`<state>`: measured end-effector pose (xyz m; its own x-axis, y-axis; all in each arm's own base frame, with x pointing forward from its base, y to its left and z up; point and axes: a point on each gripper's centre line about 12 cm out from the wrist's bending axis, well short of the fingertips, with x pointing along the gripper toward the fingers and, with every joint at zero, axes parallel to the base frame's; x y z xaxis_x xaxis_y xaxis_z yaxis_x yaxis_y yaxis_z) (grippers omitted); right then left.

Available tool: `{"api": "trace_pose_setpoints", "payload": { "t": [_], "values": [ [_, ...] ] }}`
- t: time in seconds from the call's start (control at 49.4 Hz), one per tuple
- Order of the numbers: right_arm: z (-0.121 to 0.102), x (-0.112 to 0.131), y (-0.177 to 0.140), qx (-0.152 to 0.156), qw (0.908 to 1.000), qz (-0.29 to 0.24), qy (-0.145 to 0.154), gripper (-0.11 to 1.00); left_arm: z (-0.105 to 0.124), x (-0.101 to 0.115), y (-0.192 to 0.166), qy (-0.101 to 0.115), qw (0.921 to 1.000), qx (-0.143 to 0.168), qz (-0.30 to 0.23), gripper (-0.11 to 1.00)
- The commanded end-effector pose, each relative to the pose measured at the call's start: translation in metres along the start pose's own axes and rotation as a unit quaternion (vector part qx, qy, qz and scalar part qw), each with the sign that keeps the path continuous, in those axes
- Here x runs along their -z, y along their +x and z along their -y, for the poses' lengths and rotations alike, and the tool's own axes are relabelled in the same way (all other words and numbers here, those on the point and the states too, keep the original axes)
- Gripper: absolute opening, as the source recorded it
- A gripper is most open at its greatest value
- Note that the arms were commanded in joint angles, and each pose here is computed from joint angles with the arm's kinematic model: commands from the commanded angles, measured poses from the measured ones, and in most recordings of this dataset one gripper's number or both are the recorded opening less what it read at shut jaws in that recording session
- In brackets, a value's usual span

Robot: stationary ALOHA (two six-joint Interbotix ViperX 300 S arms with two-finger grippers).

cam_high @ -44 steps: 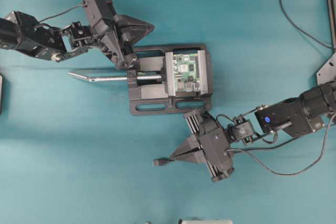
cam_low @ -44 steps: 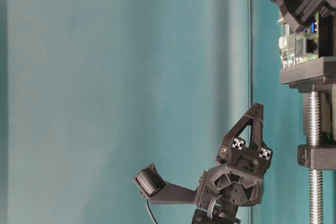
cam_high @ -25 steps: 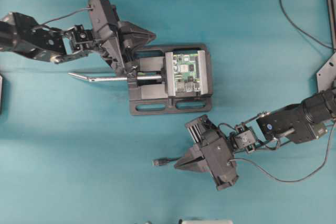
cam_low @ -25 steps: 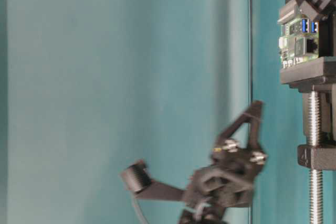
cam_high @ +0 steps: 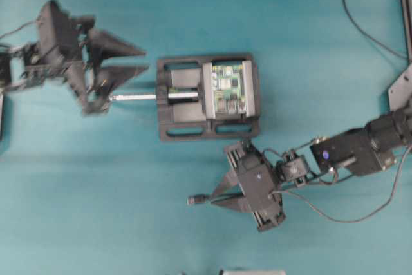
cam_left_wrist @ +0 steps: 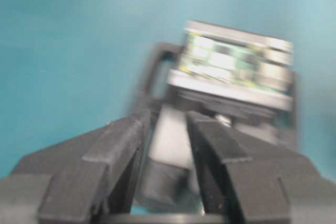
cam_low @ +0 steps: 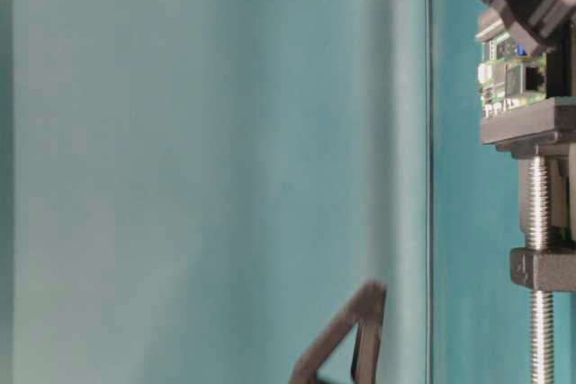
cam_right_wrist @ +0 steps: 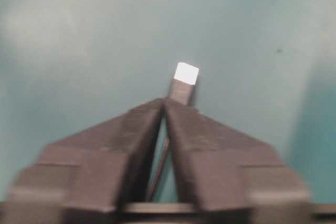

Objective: Insert the USB into the fixed PCB.

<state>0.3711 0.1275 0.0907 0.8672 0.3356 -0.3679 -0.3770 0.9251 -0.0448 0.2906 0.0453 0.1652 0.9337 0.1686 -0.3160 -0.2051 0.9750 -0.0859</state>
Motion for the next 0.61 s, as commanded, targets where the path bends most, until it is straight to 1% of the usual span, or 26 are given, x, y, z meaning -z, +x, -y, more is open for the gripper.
{"api": "trace_pose_setpoints", "payload": {
  "t": [0.0, 0.081, 0.122, 0.223, 0.385, 0.587],
  "values": [
    [0.002, -0.01, 0.004, 0.004, 0.9999, 0.01, 0.002, 0.37, 0.007, -0.007, -0.018, 0.01, 0.9997, 0.016, 0.019, 0.53],
    [0.002, -0.008, 0.009, 0.004, 1.0, 0.001, 0.004, 0.57, 0.009, -0.005, -0.033, 0.016, 0.9994, 0.022, 0.021, 0.52],
    [0.003, -0.009, 0.01, 0.004, 1.0, -0.001, 0.004, 0.61, 0.009, -0.003, -0.042, 0.017, 0.9994, 0.023, 0.02, 0.52],
    [0.003, -0.007, 0.014, 0.004, 1.0, -0.008, 0.003, 0.58, 0.009, 0.004, -0.064, 0.021, 0.9992, 0.028, 0.017, 0.52],
    [0.004, -0.002, 0.016, 0.006, 0.9998, -0.015, 0.007, 0.55, 0.007, 0.015, -0.1, 0.016, 0.9992, 0.034, 0.012, 0.52],
    [0.008, -0.002, 0.017, 0.024, 0.9991, -0.015, 0.032, 0.55, 0.005, 0.017, -0.133, 0.008, 0.9988, 0.043, 0.021, 0.52]
  ]
}}
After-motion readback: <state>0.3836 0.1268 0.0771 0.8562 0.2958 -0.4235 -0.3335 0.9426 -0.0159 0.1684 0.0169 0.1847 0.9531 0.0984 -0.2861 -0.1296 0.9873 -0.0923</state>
